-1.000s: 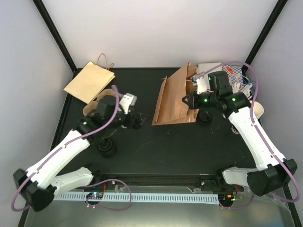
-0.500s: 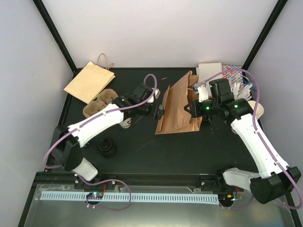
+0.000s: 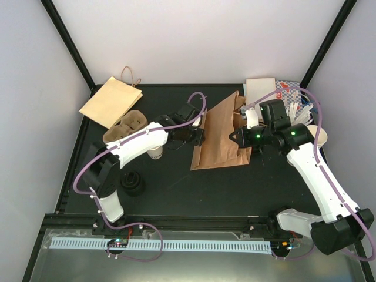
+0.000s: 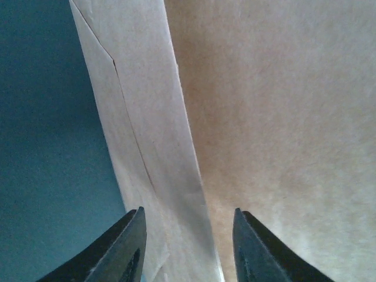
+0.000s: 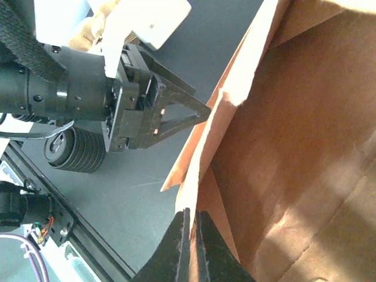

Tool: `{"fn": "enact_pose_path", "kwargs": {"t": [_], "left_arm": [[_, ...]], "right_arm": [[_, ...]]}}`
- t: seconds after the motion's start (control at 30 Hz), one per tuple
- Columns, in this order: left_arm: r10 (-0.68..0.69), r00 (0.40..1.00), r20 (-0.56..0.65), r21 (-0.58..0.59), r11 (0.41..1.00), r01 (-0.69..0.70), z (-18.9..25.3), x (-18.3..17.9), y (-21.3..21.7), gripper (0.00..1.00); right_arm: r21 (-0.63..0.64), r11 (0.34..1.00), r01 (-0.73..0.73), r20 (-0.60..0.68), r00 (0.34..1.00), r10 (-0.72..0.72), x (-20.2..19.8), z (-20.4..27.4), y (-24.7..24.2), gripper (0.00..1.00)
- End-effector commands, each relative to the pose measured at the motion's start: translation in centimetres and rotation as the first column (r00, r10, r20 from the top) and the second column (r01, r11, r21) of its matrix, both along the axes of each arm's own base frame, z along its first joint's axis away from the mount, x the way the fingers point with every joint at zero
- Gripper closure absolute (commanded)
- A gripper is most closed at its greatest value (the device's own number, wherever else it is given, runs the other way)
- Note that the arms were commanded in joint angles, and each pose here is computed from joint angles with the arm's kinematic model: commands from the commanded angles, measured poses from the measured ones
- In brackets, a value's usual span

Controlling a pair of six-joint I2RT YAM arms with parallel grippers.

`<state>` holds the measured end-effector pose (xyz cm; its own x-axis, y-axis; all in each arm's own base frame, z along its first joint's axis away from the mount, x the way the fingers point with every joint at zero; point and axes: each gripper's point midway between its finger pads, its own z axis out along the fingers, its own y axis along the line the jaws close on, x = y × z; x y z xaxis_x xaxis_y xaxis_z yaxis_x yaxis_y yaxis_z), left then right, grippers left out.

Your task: Pack the takeout coffee

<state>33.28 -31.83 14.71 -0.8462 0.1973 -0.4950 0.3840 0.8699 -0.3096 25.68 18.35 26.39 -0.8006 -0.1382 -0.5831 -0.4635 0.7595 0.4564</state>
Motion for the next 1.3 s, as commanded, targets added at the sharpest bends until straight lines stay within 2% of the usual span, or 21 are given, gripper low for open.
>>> {"fn": "enact_pose_path", "kwargs": {"t": [0.0,0.1,0.27,0.43,0.53,0.67,0.8,0.9,1.27], "left_arm": [[0.003,1.0,-0.007,-0.006,1.0,-0.003,0.4,0.3,-0.7,0.65],[0.012,1.0,-0.012,0.007,1.0,-0.012,0.0,0.4,-0.4,0.78],[0.018,1.0,-0.023,0.017,1.0,-0.018,-0.5,0.5,-0.2,0.81],[0.037,0.999,-0.016,0.026,0.999,-0.036,-0.1,0.7,0.6,0.98],[0.042,0.999,-0.028,-0.007,0.999,-0.042,0.3,0.7,1.4,0.98],[0.051,0.998,-0.027,-0.113,0.992,-0.054,1.7,0.4,3.1,0.99],[0.032,0.998,-0.061,-0.29,0.956,-0.048,2.8,-0.4,5.2,0.98],[-0.035,0.997,-0.065,-0.411,0.912,0.005,3.9,-1.4,5.6,0.98],[-0.026,0.998,-0.057,-0.481,0.876,-0.005,5.0,-2.5,8.7,0.98]], "right_arm": [[-0.002,1.0,-0.009,0.033,0.999,0.009,-0.4,0.6,-0.1,0.98],[-0.007,1.0,-0.005,0.037,0.999,0.005,-0.5,0.6,-0.3,0.97],[-0.017,1.0,-0.001,0.038,0.999,0.001,-0.6,0.6,-0.5,0.97],[-0.031,0.999,0.018,0.045,0.999,-0.016,-0.7,0.8,-0.9,0.97],[-0.042,0.998,0.036,0.054,0.998,-0.034,-0.8,1.1,-1.3,0.98],[-0.012,0.998,0.056,0.091,0.994,-0.055,-1.5,2.8,-1.7,0.98],[0.01,0.997,0.072,0.124,0.99,-0.073,-2.4,4.2,-2.2,0.98],[0.017,0.997,0.071,0.116,0.991,-0.073,-2.8,4.6,-2.2,0.99],[0.074,0.996,0.055,0.19,0.979,-0.068,-4.8,10.0,-2.6,0.99]]}}
